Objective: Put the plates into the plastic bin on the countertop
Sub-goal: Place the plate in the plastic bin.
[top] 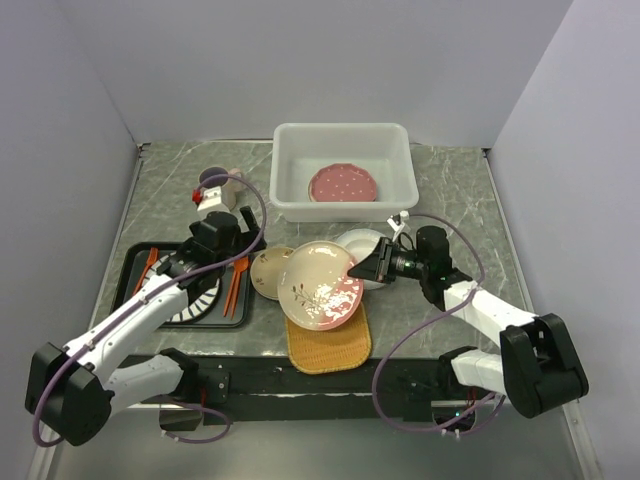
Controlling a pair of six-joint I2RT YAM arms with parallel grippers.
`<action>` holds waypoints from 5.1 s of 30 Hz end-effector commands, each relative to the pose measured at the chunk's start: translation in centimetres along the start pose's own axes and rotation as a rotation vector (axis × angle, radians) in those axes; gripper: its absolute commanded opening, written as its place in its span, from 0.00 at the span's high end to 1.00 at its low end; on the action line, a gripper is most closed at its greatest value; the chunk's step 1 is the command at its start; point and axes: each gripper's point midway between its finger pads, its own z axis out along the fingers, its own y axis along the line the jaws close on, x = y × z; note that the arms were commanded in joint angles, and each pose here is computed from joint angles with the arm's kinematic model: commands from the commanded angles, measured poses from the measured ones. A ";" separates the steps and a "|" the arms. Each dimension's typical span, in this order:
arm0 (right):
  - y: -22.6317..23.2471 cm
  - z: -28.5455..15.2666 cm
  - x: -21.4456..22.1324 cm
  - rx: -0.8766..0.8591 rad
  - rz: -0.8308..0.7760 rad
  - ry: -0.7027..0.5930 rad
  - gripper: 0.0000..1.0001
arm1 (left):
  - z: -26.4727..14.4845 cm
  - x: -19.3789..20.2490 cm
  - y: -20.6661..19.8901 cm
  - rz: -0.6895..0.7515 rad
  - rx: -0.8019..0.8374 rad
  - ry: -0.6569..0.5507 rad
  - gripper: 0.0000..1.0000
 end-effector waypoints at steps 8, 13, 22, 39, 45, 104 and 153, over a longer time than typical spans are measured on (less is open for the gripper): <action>8.2 -0.4 -6.8 -0.214 -0.166 -0.091 1.00 | -0.9 -0.1 0.8 -0.060 0.029 0.009 0.01; 9.8 -0.8 -9.3 -0.228 -0.195 -0.125 1.00 | -1.4 -0.4 1.2 -0.075 0.021 0.000 0.01; 10.9 -1.4 -14.0 -0.228 -0.195 -0.189 1.00 | -2.5 -1.1 0.6 -0.095 0.077 -0.021 0.01; 11.5 0.8 -23.1 -0.208 -0.175 -0.227 1.00 | -1.9 0.5 -0.9 -0.069 0.165 0.040 0.01; 10.1 1.5 -25.7 -0.184 -0.145 -0.246 1.00 | -2.9 0.2 -1.5 -0.099 0.222 0.015 0.01; -5.9 5.8 -38.0 0.067 0.107 -0.408 1.00 | -2.0 3.3 -2.6 -0.078 0.293 0.129 0.01; -17.9 3.4 -30.1 0.600 0.143 -0.289 0.60 | -3.0 3.6 -2.9 -0.085 0.334 0.147 0.01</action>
